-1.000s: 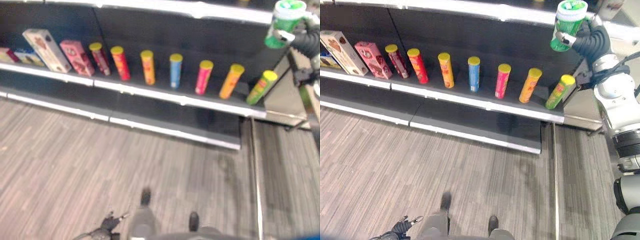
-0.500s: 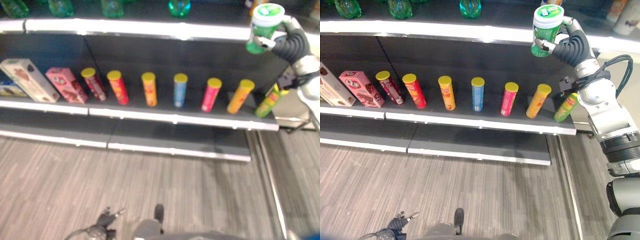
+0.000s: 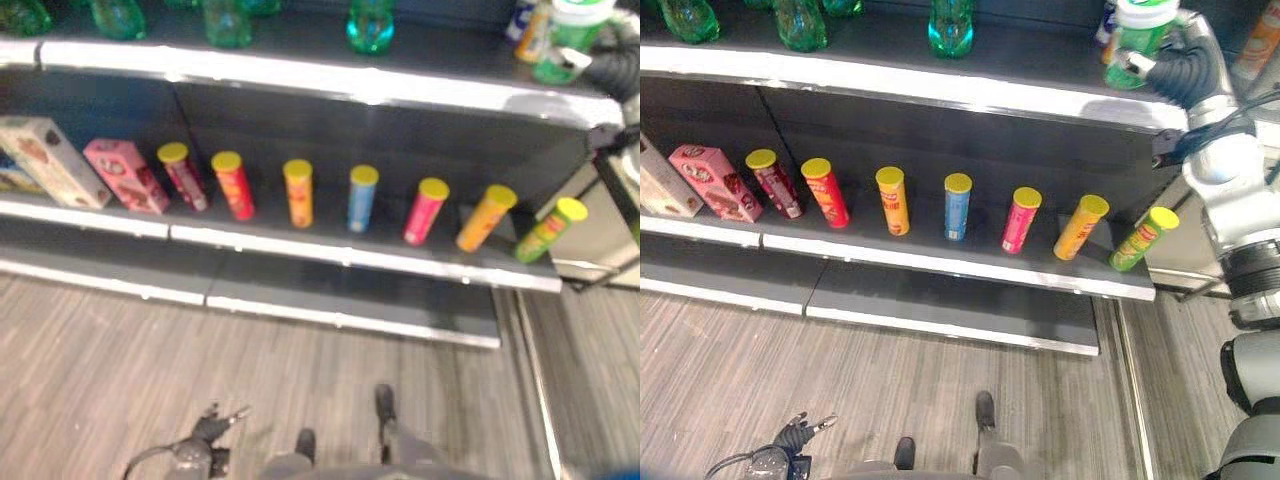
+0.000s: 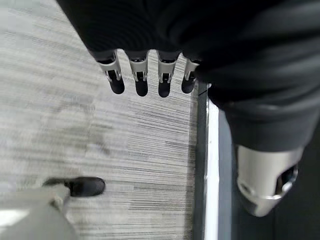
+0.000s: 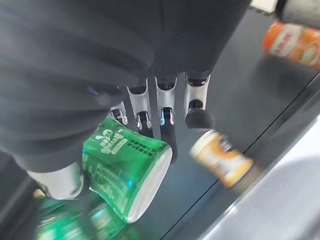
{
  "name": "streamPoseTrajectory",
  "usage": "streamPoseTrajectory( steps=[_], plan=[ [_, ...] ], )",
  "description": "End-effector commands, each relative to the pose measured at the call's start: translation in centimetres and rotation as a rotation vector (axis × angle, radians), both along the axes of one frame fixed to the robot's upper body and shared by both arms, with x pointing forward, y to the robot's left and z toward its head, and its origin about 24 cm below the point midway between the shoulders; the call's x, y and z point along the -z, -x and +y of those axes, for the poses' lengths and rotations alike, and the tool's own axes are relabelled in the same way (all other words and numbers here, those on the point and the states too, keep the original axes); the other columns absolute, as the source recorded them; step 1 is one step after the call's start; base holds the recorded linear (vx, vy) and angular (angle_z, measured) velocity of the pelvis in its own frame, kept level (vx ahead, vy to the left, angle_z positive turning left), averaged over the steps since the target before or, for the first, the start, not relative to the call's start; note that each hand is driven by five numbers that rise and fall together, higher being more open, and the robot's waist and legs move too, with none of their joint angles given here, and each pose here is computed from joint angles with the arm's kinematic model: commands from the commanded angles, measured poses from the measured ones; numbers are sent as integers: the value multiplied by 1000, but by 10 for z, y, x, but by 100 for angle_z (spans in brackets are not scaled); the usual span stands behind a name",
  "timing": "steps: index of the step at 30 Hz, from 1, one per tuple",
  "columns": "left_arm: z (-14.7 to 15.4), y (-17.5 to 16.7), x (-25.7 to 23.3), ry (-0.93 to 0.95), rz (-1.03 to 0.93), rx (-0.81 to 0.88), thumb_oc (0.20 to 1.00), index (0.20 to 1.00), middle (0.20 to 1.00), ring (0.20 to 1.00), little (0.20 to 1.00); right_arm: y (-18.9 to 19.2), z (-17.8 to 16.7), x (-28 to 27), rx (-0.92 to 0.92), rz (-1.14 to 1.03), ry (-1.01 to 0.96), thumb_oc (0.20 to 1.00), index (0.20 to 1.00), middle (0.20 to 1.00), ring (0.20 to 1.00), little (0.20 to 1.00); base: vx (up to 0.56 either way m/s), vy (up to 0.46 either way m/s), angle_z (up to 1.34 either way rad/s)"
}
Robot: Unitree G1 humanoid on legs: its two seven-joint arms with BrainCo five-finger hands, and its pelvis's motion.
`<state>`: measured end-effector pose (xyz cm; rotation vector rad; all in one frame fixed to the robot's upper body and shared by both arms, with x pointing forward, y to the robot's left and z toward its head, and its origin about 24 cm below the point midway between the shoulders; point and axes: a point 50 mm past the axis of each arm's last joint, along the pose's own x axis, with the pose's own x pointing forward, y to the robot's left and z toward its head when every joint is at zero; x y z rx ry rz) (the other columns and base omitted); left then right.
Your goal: Put the goods on the table back onto the shelves and tidy them up.
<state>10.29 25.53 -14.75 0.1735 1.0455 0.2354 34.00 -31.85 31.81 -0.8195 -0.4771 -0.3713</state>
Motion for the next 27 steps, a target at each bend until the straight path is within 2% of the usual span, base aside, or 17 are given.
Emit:
streamPoseTrajectory(
  steps=[1, 5, 27],
  plan=[
    [26, 2, -10, -63, -24, -16, 1000, 1000, 1000, 1000, 1000, 16, -1, -54, 10, -161, 8, 200, 200, 200, 200, 200, 151, -97, 56],
    [23, 17, -3, -59, 32, -29, 1000, 1000, 1000, 1000, 1000, 7, -9, -48, 49, -99, -25, 200, 200, 200, 200, 200, 166, -99, 7],
    [7, 25, 5, -45, 86, 3, 1000, 1000, 1000, 1000, 1000, -5, 0, -26, 24, -42, -43, 200, 200, 200, 200, 200, 22, -5, 4]
  ],
)
